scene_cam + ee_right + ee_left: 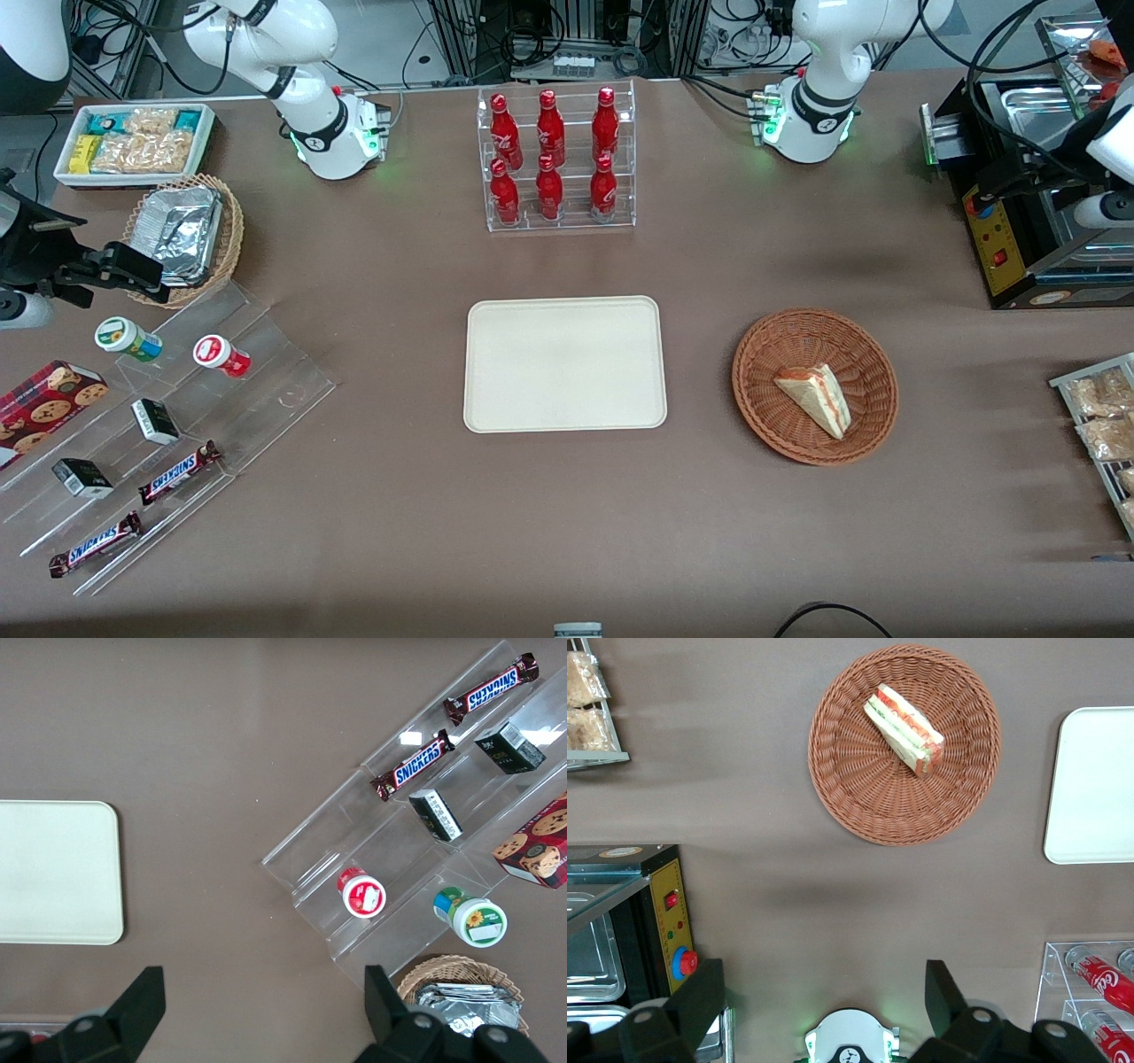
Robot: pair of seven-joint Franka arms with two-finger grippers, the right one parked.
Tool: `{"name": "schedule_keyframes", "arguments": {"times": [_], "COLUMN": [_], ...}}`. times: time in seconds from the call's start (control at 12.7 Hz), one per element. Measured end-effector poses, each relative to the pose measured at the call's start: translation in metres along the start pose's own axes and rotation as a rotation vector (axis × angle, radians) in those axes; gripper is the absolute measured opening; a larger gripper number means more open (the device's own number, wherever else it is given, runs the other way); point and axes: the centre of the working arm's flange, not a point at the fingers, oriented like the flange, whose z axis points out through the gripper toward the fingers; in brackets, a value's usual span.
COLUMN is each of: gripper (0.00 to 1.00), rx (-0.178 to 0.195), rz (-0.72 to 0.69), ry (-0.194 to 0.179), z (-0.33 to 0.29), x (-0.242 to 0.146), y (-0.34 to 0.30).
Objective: Place sandwich from basket to tray
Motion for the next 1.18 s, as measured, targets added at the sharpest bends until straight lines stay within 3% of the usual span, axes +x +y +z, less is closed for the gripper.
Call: {"name": "schedule_keyframes", "arguments": {"times": [0.47, 0.79, 1.18], "gripper": [1.0, 1.0, 1.0], "rx": [0.007, 0.01, 0.016], "rz": [-0.003, -0.11, -0.35], "ry": [-0.005, -0.034, -0.027], "z": [0.005, 0.059, 0.138], "x": [0.003, 0.036, 0.079], "y": [0.004, 0.007, 0.032]}}
